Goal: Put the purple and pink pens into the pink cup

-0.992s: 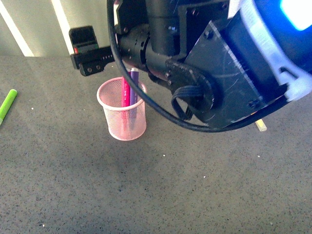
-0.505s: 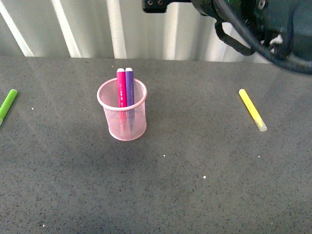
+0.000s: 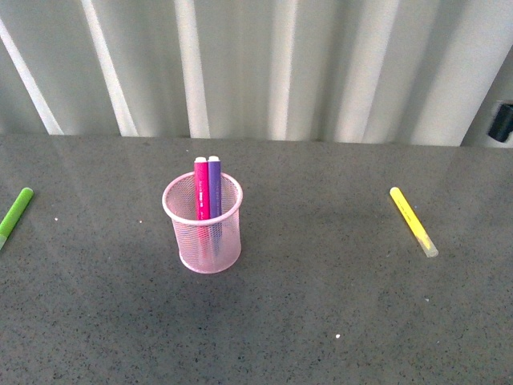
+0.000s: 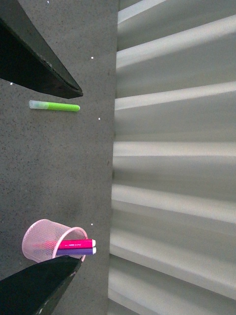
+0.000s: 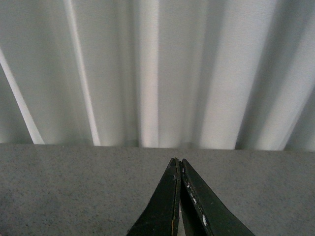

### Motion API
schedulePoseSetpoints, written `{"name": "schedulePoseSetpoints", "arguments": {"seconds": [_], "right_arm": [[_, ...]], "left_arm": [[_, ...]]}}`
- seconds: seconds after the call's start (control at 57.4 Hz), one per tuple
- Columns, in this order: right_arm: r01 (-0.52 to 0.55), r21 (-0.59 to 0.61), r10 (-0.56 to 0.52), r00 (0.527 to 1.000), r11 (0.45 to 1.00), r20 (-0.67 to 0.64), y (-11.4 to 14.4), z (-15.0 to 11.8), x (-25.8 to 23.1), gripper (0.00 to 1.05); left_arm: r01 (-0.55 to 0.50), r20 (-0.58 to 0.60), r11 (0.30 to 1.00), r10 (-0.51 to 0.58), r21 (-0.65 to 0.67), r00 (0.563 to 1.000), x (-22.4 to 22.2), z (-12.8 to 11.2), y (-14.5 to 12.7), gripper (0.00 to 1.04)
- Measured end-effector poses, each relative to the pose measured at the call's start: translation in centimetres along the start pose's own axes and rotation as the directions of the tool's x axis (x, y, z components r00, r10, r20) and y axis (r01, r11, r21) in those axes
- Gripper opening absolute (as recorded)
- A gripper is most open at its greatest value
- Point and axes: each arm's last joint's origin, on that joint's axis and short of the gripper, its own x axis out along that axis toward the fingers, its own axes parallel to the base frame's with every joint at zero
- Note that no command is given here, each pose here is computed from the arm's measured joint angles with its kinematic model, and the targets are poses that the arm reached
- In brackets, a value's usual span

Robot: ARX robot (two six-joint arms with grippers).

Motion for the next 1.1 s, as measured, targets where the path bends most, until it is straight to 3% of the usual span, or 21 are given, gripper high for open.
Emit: {"name": "schedulePoseSetpoints", "arguments": {"seconds": [0.714,1.097], "right_arm": [[0.017,0.006,-0.017,1.0,1.0,-0.005,-5.0,-0.1,-8.2,0.03],[0.022,0.009,-0.022,1.0,1.0,0.02,-5.1,0.7,-10.2,0.03]], "left_arm": [[0.0,0.0,1.0,0.0,0.0,1.0,0.0,0.0,0.0,0.98],[0.001,0.0,1.0,-0.001,0.0,1.0,0.0,0.0,0.0,0.98]]}}
